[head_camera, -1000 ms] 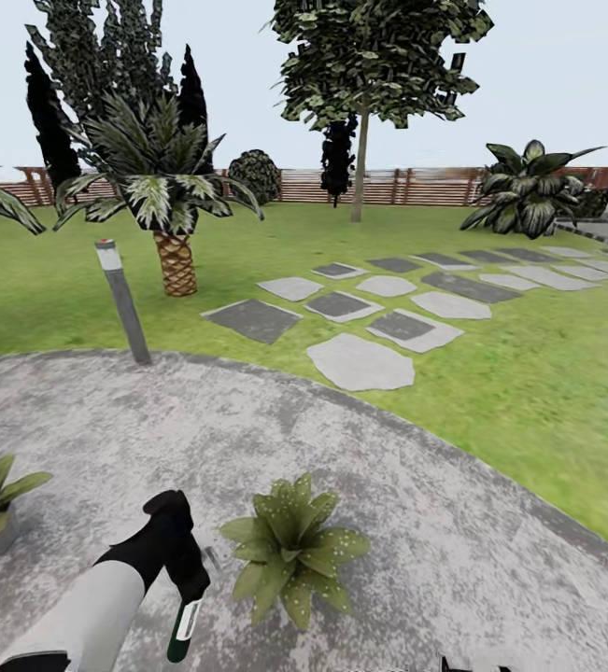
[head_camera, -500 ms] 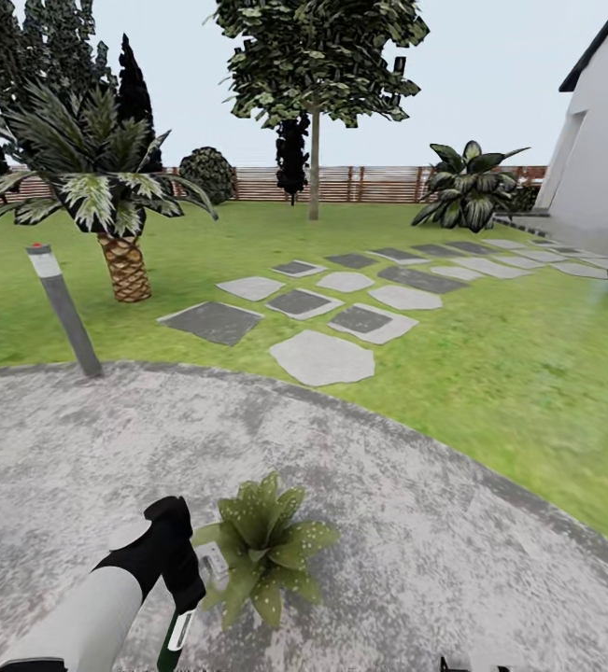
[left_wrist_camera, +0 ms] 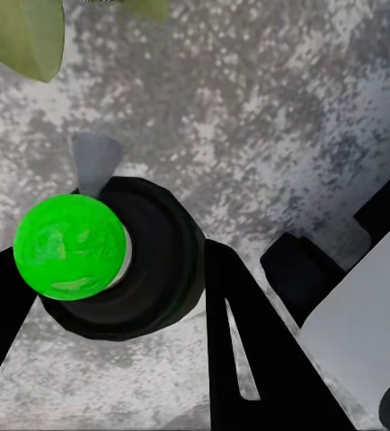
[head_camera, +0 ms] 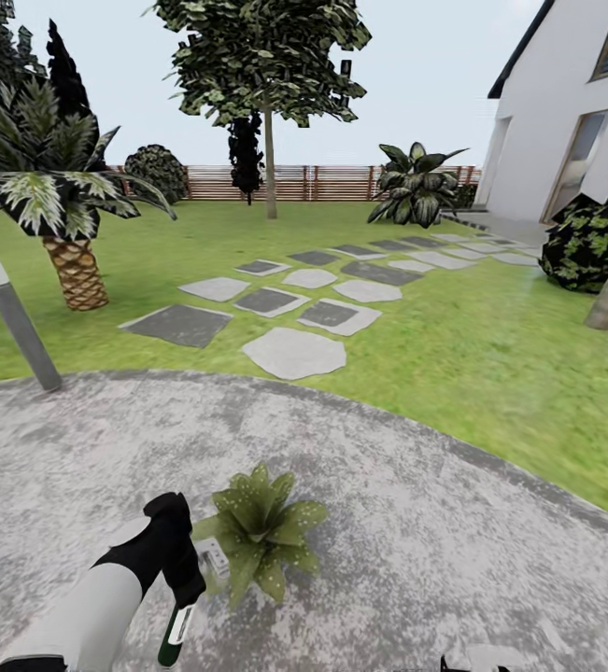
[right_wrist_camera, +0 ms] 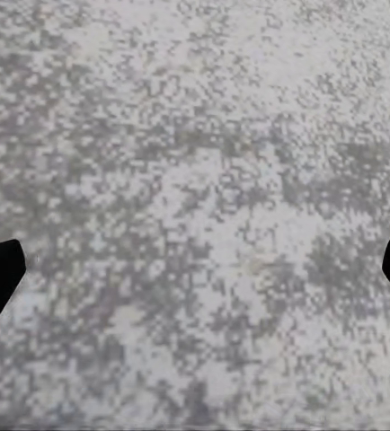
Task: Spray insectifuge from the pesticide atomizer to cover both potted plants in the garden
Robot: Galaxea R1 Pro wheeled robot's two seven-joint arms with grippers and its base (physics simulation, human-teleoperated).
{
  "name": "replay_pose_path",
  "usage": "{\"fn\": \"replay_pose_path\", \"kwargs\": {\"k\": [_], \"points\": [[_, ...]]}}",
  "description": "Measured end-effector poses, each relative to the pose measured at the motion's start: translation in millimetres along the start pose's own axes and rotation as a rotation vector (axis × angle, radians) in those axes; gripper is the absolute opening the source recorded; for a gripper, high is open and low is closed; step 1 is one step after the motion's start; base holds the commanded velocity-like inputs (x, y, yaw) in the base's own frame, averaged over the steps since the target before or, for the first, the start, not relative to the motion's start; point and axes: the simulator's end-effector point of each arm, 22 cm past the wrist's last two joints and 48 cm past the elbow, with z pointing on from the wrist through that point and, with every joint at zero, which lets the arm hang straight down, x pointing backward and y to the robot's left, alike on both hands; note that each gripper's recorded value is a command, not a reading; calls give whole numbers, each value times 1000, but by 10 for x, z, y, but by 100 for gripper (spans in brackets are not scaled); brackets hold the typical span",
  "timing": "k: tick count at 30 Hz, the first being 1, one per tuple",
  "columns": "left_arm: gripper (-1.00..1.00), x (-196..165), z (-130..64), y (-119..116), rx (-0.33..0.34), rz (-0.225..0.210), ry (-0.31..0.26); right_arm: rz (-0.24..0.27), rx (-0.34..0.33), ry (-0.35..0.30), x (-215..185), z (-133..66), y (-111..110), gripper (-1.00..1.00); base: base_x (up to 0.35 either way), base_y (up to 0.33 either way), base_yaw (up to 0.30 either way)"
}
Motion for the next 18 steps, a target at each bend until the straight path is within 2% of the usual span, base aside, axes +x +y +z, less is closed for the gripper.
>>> {"fn": "replay_pose_path", "kwargs": {"k": [5, 8, 12, 15, 18], "points": [[-100, -9, -15, 13, -4, 0, -2, 0, 0, 0, -1, -1, 0, 100, 93, 335, -263], [-100, 17, -5, 19, -9, 5, 10, 0, 0, 0, -1, 0, 1, 100, 81, 248, -122], [-100, 155, 19, 83, -46, 28, 75, -7, -4, 1, 10, -2, 4, 100, 10, 34, -13], [-100, 83, -40, 94, -54, 37, 70, -10, -8, 3, 21, -4, 8, 100, 1, 3, -1], [-100, -22, -189, 89, -22, 37, 52, -11, -8, 5, 27, -5, 8, 100, 0, 0, 0]]}}
